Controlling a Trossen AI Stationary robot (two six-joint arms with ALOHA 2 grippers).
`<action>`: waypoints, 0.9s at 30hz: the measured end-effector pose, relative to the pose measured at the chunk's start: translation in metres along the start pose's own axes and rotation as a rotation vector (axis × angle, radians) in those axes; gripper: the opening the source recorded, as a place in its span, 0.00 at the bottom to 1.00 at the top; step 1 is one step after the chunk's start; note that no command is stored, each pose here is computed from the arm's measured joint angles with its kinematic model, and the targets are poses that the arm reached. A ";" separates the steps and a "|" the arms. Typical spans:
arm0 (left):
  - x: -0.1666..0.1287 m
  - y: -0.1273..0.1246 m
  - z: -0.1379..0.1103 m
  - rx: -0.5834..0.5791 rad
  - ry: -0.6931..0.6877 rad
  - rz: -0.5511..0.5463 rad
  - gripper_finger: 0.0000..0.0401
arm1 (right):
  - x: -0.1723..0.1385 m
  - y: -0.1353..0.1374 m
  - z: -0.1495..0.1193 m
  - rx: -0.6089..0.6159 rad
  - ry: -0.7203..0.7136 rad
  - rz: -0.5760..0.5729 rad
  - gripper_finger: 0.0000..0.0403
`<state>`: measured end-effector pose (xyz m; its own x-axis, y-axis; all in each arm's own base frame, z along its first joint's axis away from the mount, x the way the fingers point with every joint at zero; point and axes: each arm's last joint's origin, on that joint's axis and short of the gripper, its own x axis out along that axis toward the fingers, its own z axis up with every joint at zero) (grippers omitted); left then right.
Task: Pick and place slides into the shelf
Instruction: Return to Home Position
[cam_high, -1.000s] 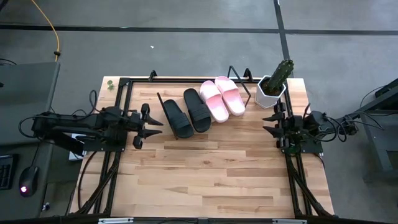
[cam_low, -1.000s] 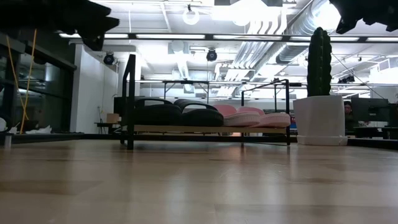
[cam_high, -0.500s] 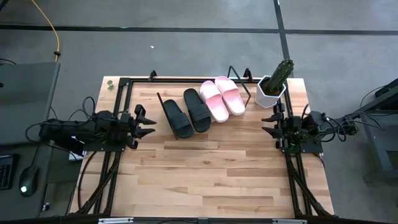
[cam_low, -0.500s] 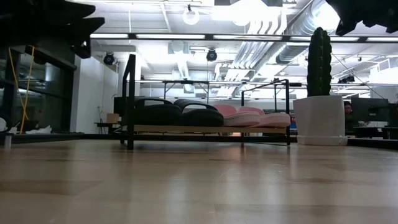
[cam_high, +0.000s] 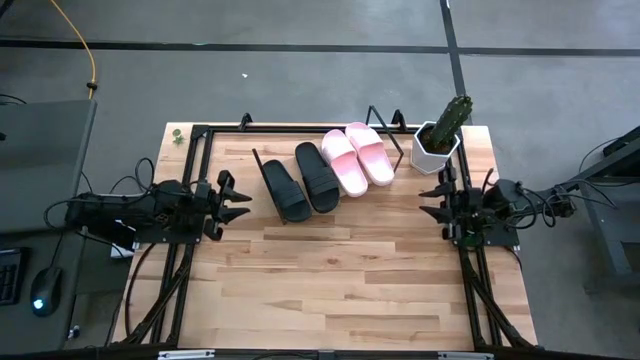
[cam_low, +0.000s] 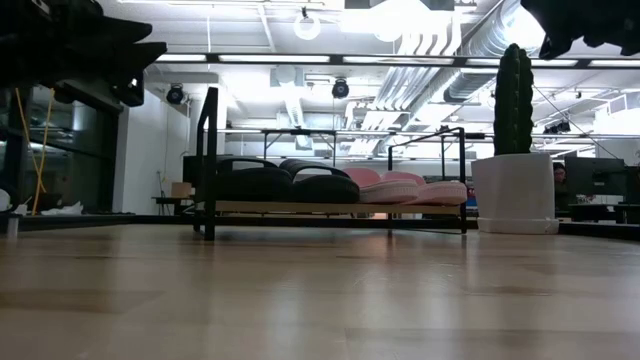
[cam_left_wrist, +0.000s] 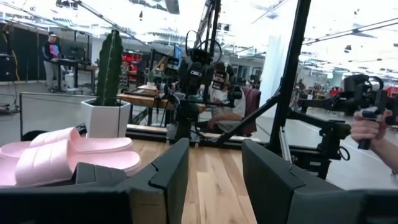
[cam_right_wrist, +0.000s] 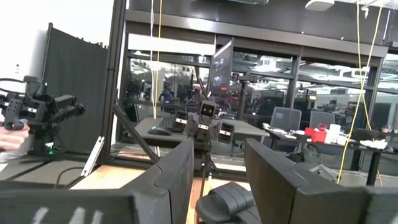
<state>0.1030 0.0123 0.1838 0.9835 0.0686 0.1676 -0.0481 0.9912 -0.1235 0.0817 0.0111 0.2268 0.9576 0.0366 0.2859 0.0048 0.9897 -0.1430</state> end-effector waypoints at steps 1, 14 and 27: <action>0.000 0.000 0.000 -0.002 0.001 -0.001 0.33 | 0.000 0.000 -0.001 -0.001 0.006 0.001 0.33; 0.000 0.000 -0.001 0.001 0.015 -0.001 0.33 | 0.000 0.001 -0.007 -0.002 0.073 0.013 0.33; 0.000 0.001 -0.003 0.000 0.026 0.012 0.33 | 0.001 0.004 -0.014 -0.006 0.030 0.028 0.33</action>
<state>0.1034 0.0126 0.1811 0.9871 0.0778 0.1403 -0.0603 0.9903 -0.1250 0.0865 0.0126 0.2128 0.9657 0.0604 0.2527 -0.0208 0.9875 -0.1565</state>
